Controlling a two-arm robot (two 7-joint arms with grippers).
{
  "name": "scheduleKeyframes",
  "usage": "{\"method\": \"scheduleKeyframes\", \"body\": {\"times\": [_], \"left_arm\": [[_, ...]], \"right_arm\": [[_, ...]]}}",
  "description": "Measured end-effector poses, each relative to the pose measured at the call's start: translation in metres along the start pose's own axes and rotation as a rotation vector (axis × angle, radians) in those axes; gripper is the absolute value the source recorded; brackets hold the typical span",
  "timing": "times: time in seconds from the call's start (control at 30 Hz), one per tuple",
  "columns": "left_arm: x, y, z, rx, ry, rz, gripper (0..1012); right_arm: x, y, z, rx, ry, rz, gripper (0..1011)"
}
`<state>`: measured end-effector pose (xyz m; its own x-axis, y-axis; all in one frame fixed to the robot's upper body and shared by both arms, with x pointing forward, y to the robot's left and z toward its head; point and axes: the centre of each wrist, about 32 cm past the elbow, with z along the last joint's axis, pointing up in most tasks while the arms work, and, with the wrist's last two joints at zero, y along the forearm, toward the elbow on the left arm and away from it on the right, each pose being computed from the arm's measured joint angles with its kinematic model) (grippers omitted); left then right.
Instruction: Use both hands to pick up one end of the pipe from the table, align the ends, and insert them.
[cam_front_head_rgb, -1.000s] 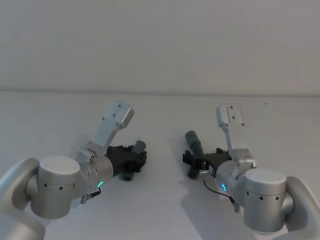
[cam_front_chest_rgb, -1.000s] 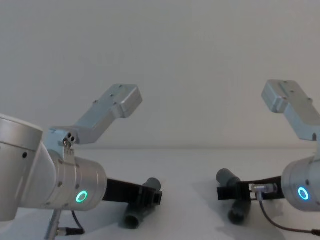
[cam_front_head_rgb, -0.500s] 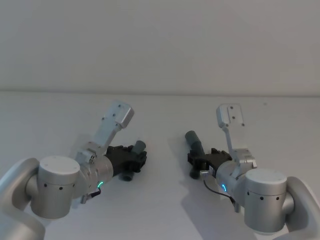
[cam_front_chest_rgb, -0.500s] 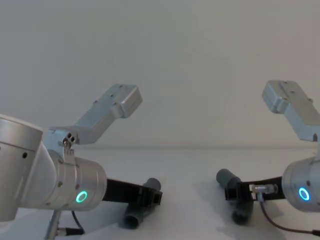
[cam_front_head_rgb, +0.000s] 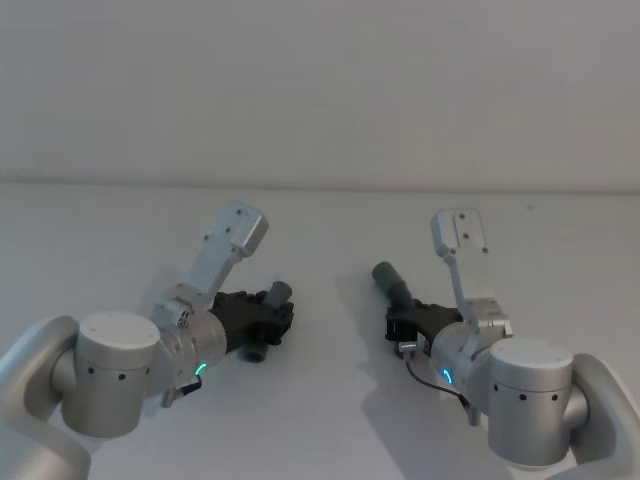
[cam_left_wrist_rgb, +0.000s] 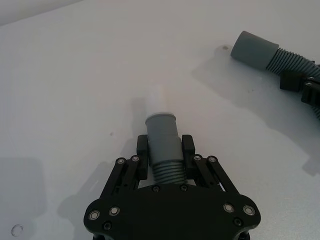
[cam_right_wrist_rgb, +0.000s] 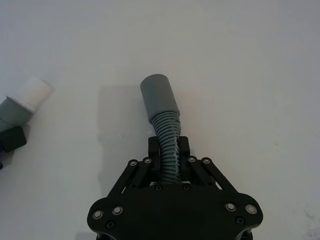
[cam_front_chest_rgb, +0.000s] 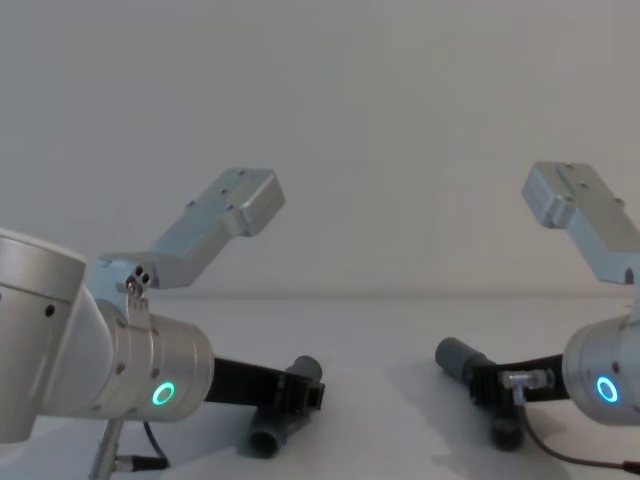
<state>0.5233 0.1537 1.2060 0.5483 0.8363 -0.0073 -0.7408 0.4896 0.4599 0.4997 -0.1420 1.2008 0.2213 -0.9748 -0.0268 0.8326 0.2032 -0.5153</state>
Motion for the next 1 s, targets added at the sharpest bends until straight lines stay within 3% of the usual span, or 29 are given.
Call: {"method": "scheduleKeyframes", "body": {"times": [0.13, 0.73, 1.0], "left_arm": [[0.0, 0.0, 0.0, 0.0, 0.0, 0.0, 379], [0.0, -0.0001, 0.0005, 0.0, -0.002, 0.0, 379], [-0.0015, -0.0025, 0.0051, 0.005, -0.034, -0.003, 379]], "right_arm": [[0.0, 0.0, 0.0, 0.0, 0.0, 0.0, 158], [0.0005, 0.0, -0.0002, -0.001, 0.0, -0.001, 155], [0.0038, -0.0032, -0.0019, 0.031, -0.012, 0.009, 153]]}}
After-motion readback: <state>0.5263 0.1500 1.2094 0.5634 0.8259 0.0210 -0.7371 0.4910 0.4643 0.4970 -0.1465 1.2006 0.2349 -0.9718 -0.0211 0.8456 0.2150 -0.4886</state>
